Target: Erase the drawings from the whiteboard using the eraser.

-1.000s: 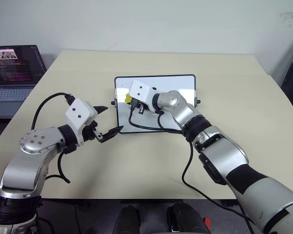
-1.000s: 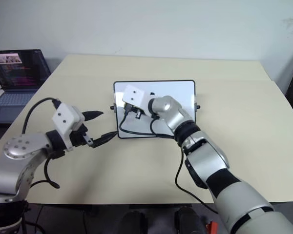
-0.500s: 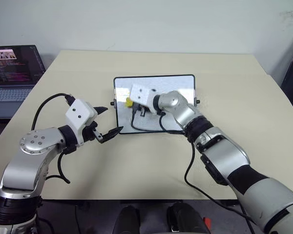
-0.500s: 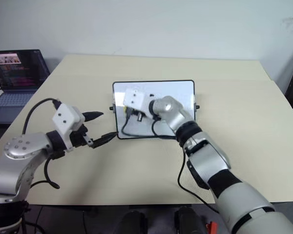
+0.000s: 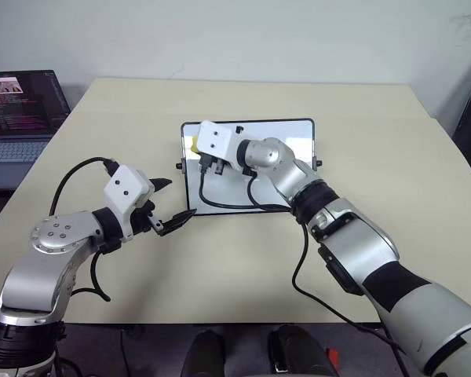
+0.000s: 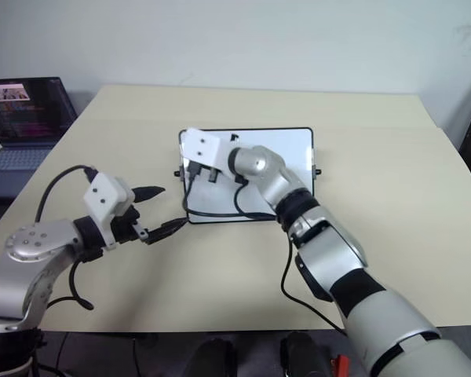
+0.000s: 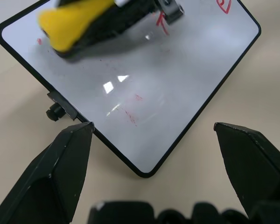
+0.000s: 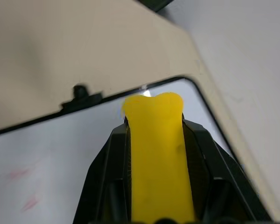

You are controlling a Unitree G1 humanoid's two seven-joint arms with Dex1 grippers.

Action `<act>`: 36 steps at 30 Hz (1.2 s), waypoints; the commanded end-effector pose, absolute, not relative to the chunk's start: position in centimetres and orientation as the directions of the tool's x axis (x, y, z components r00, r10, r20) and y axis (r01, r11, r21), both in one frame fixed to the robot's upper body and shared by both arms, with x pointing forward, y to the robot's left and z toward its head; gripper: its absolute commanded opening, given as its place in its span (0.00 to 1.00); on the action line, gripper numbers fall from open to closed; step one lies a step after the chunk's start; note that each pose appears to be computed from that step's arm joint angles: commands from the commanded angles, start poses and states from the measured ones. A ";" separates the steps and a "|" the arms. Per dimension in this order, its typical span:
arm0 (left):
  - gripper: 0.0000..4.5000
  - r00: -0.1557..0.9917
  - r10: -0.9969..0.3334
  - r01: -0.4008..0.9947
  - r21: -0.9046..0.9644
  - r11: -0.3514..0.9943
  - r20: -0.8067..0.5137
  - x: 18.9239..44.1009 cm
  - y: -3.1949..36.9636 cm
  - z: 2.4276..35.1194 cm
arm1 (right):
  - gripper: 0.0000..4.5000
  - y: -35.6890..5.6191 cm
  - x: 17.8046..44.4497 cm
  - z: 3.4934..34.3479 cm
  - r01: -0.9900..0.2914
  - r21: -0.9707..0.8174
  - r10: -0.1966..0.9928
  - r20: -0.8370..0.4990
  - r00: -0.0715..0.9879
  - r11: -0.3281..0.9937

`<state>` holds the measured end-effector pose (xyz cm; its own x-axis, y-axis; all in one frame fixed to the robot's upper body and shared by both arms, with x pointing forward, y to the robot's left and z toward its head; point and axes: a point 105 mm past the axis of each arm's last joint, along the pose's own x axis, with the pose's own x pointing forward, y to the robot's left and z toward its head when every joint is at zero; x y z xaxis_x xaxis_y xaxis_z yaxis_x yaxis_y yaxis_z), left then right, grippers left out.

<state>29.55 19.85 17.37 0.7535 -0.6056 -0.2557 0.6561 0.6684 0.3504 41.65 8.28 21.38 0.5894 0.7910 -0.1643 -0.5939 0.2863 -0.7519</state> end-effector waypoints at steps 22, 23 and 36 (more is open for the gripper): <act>1.00 0.680 -0.699 0.722 0.369 0.586 -0.222 29.0 17.9 18.9 | 0.26 2.8 40.3 20.6 -0.725 -0.612 0.842 -0.173 0.511 0.315; 1.00 0.676 -0.703 0.725 0.370 0.581 -0.221 29.1 17.8 18.9 | 0.26 2.2 39.9 21.0 -0.727 -0.600 0.844 -0.153 0.513 0.333; 1.00 0.614 -0.761 0.771 0.367 0.521 -0.210 29.9 16.7 18.9 | 0.26 -4.6 35.4 19.6 -0.656 -0.532 0.719 -0.121 0.685 0.536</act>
<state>29.90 16.97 17.95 0.6223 -0.7474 -0.2327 0.7731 0.5404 0.3321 35.66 -4.69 17.27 0.6556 0.7260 -0.2075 -0.7103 0.4998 -0.4956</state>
